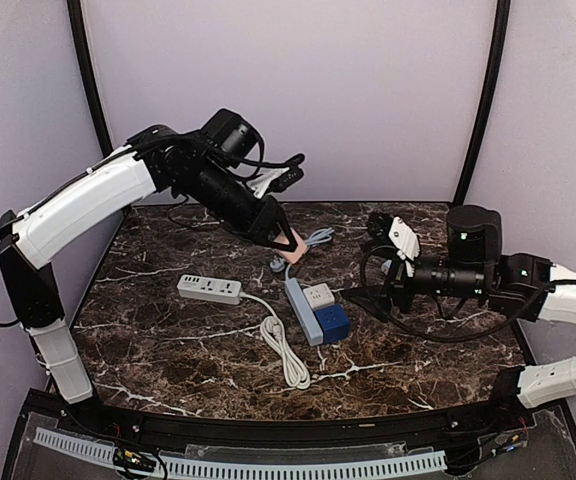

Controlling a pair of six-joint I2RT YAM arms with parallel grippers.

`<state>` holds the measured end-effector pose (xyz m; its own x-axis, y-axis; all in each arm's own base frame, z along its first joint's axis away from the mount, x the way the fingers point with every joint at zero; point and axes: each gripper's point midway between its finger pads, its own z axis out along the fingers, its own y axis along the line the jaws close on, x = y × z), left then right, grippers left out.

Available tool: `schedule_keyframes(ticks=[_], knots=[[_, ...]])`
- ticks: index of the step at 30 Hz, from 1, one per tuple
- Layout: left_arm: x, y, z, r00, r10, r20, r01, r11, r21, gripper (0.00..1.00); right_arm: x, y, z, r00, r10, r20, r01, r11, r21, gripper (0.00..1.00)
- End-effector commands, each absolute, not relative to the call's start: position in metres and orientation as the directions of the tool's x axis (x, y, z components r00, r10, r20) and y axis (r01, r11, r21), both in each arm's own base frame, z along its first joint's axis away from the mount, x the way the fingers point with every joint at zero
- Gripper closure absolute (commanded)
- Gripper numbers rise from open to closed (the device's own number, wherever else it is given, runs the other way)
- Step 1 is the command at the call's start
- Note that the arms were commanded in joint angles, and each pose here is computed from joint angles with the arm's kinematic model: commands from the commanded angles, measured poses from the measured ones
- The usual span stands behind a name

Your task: Insert the plug

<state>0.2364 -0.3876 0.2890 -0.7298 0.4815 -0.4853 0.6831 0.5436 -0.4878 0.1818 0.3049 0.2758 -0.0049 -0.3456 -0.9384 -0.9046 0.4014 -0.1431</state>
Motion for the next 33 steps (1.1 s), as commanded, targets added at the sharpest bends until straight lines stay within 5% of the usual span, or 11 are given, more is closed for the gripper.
schedule_keyframes(ticks=[1,10,21,33], knots=[[0.243,-0.352,0.309,-0.528,0.576,-0.624,0.829,0.509,-0.232,0.99,0.179,0.298,0.264,-0.033,-0.368,-0.929,-0.900,0.416,-0.133,0.01],[0.247,-0.312,0.296,-0.197,0.771,-0.605,0.936,0.331,0.116,0.99,0.178,0.295,0.261,-0.063,-0.363,-0.930,-0.897,0.429,-0.107,0.01],[0.250,-0.268,0.260,-0.054,0.919,-0.391,0.970,0.141,0.199,0.99,0.176,0.292,0.254,-0.087,-0.369,-0.925,-0.896,0.434,-0.089,0.02],[0.250,-0.247,0.234,0.123,0.948,-0.295,0.980,-0.069,0.188,0.99,0.175,0.289,0.246,-0.163,-0.365,-0.917,-0.889,0.458,-0.025,0.01]])
